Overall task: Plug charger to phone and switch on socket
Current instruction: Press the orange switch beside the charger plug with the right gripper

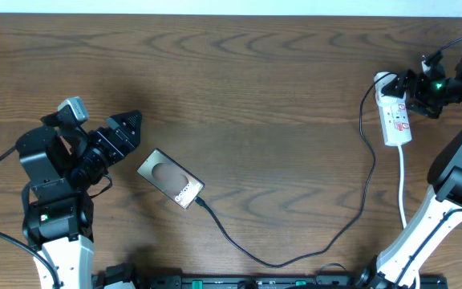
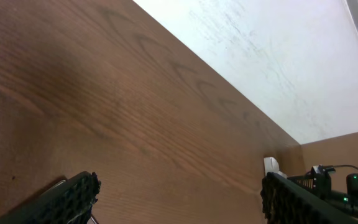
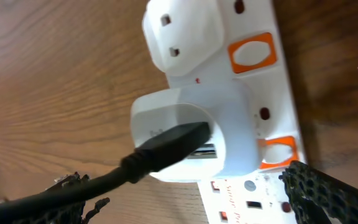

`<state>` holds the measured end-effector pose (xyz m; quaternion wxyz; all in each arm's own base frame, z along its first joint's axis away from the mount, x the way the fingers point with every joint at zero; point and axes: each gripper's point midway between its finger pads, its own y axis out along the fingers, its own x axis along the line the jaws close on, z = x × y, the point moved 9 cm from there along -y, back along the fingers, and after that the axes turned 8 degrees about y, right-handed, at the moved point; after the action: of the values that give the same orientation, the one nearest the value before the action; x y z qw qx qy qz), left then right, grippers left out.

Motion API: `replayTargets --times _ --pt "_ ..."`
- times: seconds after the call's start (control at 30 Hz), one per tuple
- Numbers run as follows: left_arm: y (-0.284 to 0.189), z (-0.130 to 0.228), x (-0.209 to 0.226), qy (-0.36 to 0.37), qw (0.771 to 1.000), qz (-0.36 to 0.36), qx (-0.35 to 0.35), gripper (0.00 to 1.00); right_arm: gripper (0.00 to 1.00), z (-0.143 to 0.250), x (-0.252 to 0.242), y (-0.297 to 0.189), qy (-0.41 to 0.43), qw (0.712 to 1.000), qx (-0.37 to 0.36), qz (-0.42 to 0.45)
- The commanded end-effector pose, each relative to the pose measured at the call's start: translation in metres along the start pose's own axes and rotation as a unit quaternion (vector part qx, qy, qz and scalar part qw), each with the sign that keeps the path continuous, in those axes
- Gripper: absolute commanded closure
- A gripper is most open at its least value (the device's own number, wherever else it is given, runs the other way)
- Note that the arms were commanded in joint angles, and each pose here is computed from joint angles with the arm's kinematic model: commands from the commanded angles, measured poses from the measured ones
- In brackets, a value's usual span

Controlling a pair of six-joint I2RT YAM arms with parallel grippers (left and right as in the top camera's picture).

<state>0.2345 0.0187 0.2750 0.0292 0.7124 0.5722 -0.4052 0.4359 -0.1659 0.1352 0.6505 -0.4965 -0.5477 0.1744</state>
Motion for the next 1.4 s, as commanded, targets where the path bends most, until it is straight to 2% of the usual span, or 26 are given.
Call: replayTargets --times 0.0,0.37,0.77,1.2,1.37 --pt "-0.002 -0.005 -0.001 0.010 1.000 -0.002 -0.008 0.14 0.01 -0.003 0.008 0.002 -0.012 0.999 0.000 -0.031" --pt "-0.002 -0.005 -0.001 0.010 1.000 -0.002 -0.008 0.14 0.01 0.001 0.027 0.015 -0.027 0.999 0.016 -0.034" --pt "-0.002 -0.005 -0.001 0.009 1.000 -0.002 -0.008 0.14 0.01 0.008 0.020 0.030 -0.009 0.999 0.025 -0.037" --pt "-0.002 -0.005 -0.001 0.009 1.000 -0.002 -0.008 0.14 0.01 0.026 0.034 0.054 -0.017 0.996 0.062 -0.055" --pt "-0.002 -0.005 -0.001 0.009 1.000 -0.002 -0.008 0.14 0.01 0.025 0.028 0.053 -0.004 0.998 0.060 -0.032"
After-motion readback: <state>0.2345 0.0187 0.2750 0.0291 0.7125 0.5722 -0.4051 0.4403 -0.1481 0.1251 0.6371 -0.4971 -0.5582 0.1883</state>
